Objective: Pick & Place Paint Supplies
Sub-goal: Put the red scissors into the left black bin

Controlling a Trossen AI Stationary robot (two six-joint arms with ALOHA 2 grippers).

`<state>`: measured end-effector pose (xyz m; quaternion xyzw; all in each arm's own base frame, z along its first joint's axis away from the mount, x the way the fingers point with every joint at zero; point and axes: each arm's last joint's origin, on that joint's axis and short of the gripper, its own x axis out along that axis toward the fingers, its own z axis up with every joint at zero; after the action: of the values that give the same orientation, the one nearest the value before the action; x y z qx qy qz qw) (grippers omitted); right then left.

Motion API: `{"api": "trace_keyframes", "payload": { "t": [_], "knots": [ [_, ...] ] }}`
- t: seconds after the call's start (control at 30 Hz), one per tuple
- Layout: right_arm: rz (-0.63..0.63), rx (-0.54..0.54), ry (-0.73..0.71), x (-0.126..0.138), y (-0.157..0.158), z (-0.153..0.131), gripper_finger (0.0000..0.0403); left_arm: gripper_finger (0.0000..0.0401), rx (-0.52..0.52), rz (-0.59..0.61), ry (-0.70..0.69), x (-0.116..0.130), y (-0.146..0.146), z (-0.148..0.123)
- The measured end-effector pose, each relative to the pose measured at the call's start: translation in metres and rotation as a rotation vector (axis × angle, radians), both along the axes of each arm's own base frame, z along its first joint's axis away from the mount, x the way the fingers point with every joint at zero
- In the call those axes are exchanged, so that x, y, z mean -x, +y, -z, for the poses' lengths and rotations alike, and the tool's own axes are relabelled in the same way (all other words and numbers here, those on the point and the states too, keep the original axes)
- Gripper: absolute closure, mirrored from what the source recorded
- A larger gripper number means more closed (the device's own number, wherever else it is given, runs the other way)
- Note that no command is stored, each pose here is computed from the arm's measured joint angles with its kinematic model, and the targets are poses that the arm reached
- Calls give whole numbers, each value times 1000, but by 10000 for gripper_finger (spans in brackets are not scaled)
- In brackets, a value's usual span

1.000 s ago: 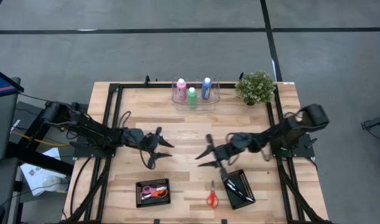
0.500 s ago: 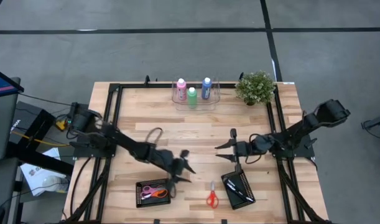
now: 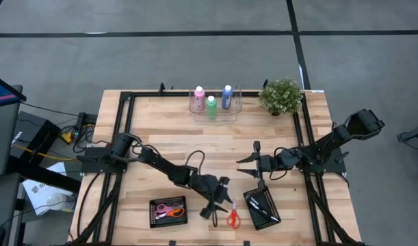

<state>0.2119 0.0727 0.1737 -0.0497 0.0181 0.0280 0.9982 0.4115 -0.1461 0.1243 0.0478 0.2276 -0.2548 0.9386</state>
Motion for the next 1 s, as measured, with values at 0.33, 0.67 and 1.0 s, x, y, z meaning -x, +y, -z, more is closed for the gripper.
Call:
{"api": "trace_keyframes", "payload": {
  "t": [0.33, 0.67, 1.0],
  "knots": [
    [3, 2, -2, 0, 0, 0, 285, 273, 4, -1, 44, -16, -8, 5],
    [25, -1, -2, -2, -5, 0, 285, 395, 19, 2, 33, -18, -12, 0],
    [30, 0, -2, -2, -6, 0, 285, 401, 31, -4, 38, -17, -16, 1]
  ]
}}
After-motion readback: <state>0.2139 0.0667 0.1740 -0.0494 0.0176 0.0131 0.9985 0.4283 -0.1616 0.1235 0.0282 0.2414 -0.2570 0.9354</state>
